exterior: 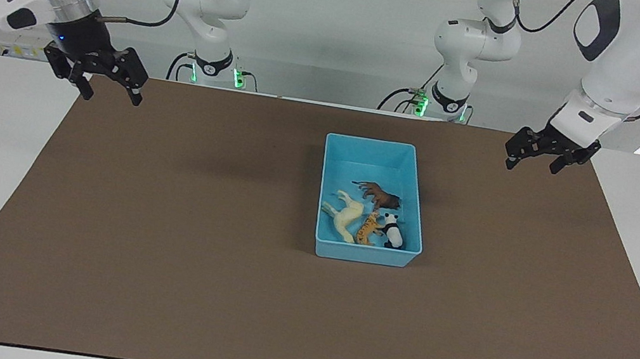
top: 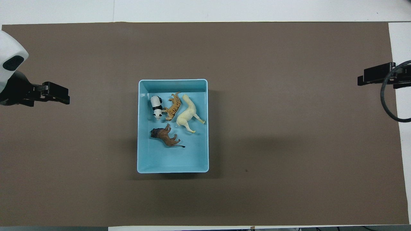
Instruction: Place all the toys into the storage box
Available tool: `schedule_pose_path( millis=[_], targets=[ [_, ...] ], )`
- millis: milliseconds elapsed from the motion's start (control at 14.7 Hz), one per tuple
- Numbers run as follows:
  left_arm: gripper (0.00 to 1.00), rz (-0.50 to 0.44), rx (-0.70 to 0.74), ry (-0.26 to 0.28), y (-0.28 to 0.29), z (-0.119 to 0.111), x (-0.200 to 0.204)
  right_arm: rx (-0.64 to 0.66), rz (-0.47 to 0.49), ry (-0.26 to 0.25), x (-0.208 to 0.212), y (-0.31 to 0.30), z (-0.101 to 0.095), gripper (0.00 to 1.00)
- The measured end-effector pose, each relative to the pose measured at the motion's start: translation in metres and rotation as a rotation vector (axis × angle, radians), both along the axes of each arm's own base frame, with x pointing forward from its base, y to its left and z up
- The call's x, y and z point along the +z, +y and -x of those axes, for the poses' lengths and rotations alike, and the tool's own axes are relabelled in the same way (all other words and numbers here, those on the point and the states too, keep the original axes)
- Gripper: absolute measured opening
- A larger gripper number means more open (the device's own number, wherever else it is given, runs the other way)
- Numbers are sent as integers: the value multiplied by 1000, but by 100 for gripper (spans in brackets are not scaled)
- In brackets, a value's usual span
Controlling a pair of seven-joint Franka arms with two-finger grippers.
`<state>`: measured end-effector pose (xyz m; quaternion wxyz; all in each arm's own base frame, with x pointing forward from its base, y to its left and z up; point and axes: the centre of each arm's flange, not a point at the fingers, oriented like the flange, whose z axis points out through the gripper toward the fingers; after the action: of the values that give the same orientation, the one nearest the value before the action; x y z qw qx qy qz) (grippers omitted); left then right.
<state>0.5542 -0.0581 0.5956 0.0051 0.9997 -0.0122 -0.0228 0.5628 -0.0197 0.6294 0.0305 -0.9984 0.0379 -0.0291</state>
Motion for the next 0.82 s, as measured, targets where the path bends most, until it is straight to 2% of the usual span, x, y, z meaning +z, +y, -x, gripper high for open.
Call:
schedule_pose_path(
  millis=[136,408,612,816],
  targets=[
    [100,0,0,0,0,0,0,21,39,20,-12,1,1,100],
    [100,0,0,0,0,0,0,41,53,-9,-35,-2,5,100],
    [100,0,0,0,0,0,0,38,53,-14,-33,-4,8,100],
    [100,0,0,0,0,0,0,38,51,19,-30,-4,13,100]
  ],
)
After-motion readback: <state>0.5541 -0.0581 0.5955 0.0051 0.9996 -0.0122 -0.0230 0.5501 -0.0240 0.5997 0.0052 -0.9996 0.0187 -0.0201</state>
